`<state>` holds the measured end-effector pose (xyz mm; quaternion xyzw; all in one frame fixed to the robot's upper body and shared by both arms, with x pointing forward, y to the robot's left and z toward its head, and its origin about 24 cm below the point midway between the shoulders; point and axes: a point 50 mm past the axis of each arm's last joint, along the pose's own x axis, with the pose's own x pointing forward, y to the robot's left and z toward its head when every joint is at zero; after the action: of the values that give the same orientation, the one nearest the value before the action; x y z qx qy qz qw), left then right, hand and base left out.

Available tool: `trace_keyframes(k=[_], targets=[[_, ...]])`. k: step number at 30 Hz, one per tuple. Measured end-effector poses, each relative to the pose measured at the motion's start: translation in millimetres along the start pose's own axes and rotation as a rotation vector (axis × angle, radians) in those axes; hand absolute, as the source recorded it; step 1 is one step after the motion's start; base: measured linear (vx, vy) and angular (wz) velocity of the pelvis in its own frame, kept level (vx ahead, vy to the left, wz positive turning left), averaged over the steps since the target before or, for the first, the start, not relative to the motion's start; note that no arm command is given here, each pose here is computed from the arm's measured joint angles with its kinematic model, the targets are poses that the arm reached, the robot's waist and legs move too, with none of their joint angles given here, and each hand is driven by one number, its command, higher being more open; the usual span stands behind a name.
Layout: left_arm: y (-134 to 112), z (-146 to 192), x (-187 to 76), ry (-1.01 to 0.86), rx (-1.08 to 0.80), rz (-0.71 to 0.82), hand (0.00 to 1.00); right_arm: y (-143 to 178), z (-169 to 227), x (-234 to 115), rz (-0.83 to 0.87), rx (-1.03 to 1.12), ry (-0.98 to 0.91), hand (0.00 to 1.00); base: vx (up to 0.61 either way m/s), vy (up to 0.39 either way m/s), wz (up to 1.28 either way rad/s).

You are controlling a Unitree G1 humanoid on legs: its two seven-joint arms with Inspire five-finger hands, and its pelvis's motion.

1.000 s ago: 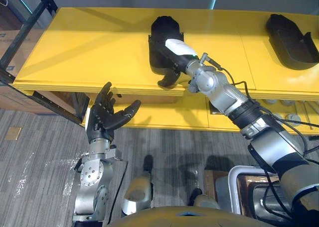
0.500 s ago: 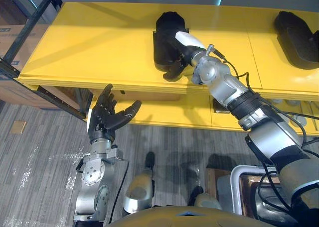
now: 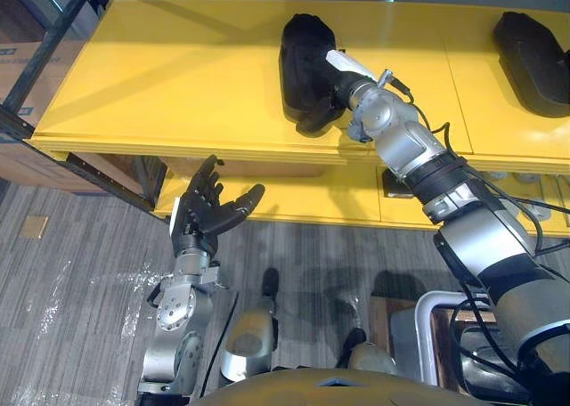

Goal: Walk over and take three plastic housings, then place them on the shelf

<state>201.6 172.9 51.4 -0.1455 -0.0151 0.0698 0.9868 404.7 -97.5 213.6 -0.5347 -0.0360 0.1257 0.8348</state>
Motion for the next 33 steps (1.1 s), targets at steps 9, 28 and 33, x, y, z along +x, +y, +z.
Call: trace_keyframes(k=[9, 28, 33], targets=[[-2, -2, 0, 0.013, 0.007, -0.008, 1.00, -4, -4, -2, 0.058, -0.006, 0.064, 1.00, -0.02, -0.023, -0.05], [-12, -9, -1, 0.084, 0.013, -0.079, 1.00, -27, -37, -8, 0.043, 0.084, 0.287, 1.00, -0.02, -0.036, -0.04], [-15, -7, 3, 0.082, 0.016, -0.091, 1.00, -30, -46, -10, 0.028, 0.095, 0.346, 1.00, -0.01, -0.030, -0.02]])
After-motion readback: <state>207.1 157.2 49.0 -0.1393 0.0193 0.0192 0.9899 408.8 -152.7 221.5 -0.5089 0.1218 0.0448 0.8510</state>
